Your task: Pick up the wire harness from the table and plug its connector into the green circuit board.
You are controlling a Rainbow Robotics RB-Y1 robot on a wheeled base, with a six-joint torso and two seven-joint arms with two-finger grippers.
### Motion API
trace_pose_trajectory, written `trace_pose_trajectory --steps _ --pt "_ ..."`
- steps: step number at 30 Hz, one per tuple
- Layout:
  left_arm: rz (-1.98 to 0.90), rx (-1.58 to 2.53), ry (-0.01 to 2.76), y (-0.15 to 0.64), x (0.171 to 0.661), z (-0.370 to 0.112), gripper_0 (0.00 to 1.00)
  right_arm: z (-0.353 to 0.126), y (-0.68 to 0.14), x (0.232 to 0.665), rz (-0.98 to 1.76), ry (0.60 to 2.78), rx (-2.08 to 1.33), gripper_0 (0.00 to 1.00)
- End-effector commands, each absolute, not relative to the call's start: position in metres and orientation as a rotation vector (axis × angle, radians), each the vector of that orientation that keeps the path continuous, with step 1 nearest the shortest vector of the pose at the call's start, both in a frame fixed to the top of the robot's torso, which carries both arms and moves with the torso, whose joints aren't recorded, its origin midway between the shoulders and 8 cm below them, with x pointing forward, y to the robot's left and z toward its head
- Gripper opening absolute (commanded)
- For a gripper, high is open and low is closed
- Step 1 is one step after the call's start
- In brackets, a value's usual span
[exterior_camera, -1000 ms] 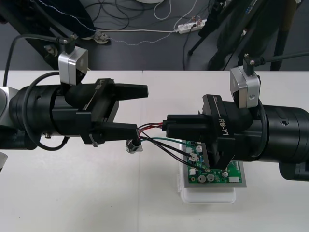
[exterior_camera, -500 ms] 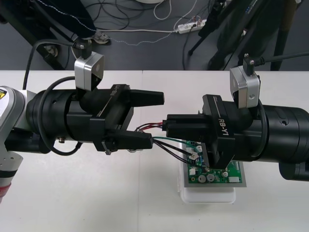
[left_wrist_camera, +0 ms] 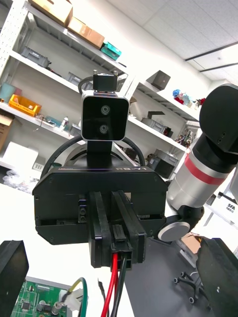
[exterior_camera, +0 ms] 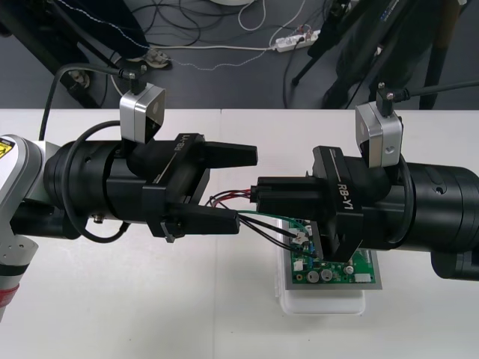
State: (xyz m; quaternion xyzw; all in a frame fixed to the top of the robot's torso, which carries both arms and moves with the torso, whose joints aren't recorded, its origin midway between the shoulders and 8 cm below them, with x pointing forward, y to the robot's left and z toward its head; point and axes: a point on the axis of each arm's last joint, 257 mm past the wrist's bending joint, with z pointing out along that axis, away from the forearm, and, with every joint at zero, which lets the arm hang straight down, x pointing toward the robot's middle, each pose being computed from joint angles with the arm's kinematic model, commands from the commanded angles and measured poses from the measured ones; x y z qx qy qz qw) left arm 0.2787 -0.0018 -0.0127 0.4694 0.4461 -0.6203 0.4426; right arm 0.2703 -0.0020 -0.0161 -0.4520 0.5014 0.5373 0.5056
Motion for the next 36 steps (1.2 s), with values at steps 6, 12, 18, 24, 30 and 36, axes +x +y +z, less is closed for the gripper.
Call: trace_pose_trajectory --steps 6,12,18,24,30,36 --pt "-1.470 1.206 1.059 -0.0063 0.2818 -0.0067 0.61 -0.0046 0.0054 0.2604 1.314 1.143 -1.102 0.00" --pt "-1.460 1.202 1.069 -0.0055 0.2848 -0.0079 0.54 -0.0050 0.0053 0.2604 1.309 1.140 -1.104 0.00" --pt "-1.456 1.200 1.073 -0.0057 0.2858 -0.0081 0.42 -0.0046 0.0054 0.2604 1.305 1.135 -1.107 0.00" --pt "-1.452 1.198 1.073 -0.0053 0.2869 -0.0073 0.37 -0.0046 0.0054 0.2604 1.303 1.133 -1.108 0.00" --pt "-1.454 1.195 1.074 -0.0055 0.2868 -0.0075 0.28 -0.0054 0.0053 0.2598 1.301 1.133 -1.114 0.00" --pt "-1.454 1.197 1.073 -0.0054 0.2864 -0.0077 0.07 -0.0051 0.0055 0.2598 1.300 1.130 -1.113 0.00"
